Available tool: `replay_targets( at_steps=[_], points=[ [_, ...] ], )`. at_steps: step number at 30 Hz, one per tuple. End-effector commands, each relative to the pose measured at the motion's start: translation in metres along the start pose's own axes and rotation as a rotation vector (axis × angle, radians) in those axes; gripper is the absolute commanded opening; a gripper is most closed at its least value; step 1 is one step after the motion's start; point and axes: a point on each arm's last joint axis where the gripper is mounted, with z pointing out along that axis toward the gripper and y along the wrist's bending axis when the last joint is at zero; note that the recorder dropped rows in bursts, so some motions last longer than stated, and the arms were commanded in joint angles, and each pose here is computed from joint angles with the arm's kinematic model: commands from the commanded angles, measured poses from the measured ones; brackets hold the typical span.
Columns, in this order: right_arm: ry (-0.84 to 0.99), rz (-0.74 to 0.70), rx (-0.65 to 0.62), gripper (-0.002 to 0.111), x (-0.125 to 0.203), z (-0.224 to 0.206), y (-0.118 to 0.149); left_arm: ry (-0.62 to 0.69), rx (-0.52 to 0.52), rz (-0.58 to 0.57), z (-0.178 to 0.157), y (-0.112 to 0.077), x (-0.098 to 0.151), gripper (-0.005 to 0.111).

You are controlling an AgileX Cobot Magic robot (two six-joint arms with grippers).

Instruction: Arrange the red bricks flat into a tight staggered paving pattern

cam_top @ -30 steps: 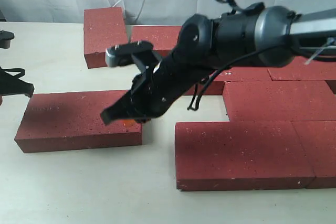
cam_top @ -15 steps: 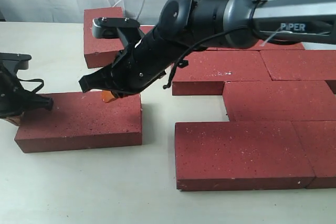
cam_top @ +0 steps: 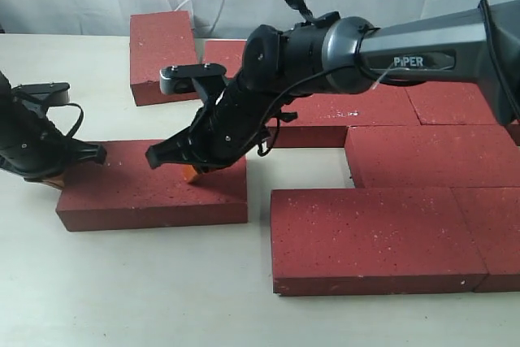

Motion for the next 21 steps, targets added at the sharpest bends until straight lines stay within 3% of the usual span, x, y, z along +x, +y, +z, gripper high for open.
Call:
replay_targets(
  at_steps=[1,12,21],
  points=[
    [0.029,0.014,0.084,-0.001,0.001,0.000,-0.020,-0.003,0.116,-0.035,0.005,-0.013,0.000,0.000],
    [0.068,0.055,0.120,-0.001,0.005,0.001,-0.024,-0.026,0.136,0.040,0.007,-0.031,-0.002,0.000],
    [0.145,0.065,0.110,-0.001,0.012,0.000,-0.022,-0.091,0.153,0.049,-0.001,-0.040,-0.019,0.000]
  ],
)
